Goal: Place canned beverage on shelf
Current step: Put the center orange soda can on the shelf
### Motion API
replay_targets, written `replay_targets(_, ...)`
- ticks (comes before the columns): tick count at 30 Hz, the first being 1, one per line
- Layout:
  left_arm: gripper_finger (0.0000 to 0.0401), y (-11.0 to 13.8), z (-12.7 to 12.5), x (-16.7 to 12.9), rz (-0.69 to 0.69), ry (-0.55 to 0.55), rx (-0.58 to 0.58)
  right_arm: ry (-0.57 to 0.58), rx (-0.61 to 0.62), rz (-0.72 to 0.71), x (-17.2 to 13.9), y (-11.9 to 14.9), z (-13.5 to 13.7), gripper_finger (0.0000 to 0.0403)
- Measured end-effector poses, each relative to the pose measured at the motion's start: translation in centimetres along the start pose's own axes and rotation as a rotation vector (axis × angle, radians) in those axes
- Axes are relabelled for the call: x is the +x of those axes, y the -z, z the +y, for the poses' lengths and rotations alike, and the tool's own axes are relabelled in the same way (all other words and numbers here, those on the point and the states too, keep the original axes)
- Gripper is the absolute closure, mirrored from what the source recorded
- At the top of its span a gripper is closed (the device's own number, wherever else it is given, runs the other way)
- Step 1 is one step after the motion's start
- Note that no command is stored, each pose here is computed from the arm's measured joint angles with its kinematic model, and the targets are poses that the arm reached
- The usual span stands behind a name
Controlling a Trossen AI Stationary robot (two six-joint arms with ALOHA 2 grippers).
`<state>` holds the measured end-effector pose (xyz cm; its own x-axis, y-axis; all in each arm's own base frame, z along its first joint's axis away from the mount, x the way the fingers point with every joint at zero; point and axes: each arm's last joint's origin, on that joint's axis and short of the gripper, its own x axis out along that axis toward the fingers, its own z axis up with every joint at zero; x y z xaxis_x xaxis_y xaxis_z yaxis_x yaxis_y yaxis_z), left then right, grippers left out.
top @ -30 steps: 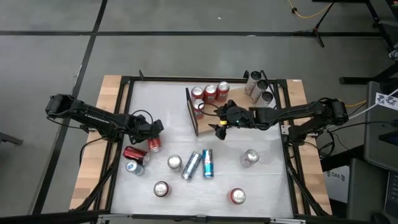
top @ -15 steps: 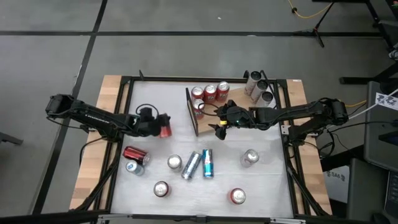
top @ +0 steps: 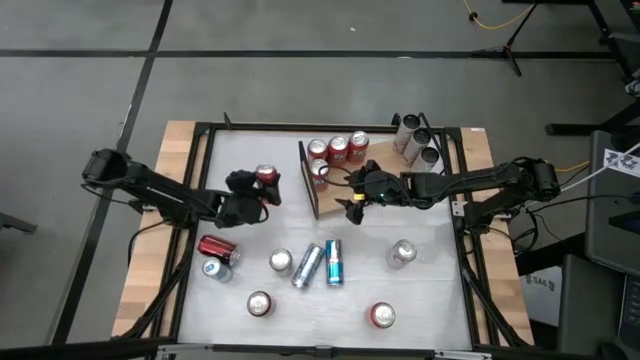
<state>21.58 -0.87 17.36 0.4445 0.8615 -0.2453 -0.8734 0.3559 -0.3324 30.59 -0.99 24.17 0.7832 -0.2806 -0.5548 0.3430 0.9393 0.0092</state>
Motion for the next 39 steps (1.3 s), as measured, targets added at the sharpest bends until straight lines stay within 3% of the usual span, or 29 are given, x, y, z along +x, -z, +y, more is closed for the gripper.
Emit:
replay_targets(8, 0.0116, 3.9, -1.1, 0.6, -0.126, -0.056, 0.074, 0.042, 0.002, -0.014, 0.0, -0.1, -0.1, 0.0062)
replay_targets(18, 0.0115, 7.1, -0.9, 1.7, -0.149, -0.091, 0.141, 0.037, 0.008, -0.033, 0.0, -0.3, -0.1, 0.0062)
replay_targets(28, 0.0085, 7.7, -1.0, 1.1, -0.145, -0.075, 0.226, 0.032, 0.015, -0.055, 0.0, -0.5, 0.0, 0.0062)
replay_targets(39, 0.008, 8.1, -1.3, 0.0, -0.12, -0.018, 0.234, 0.033, 0.014, -0.054, 0.0, -0.5, 0.0, 0.0062)
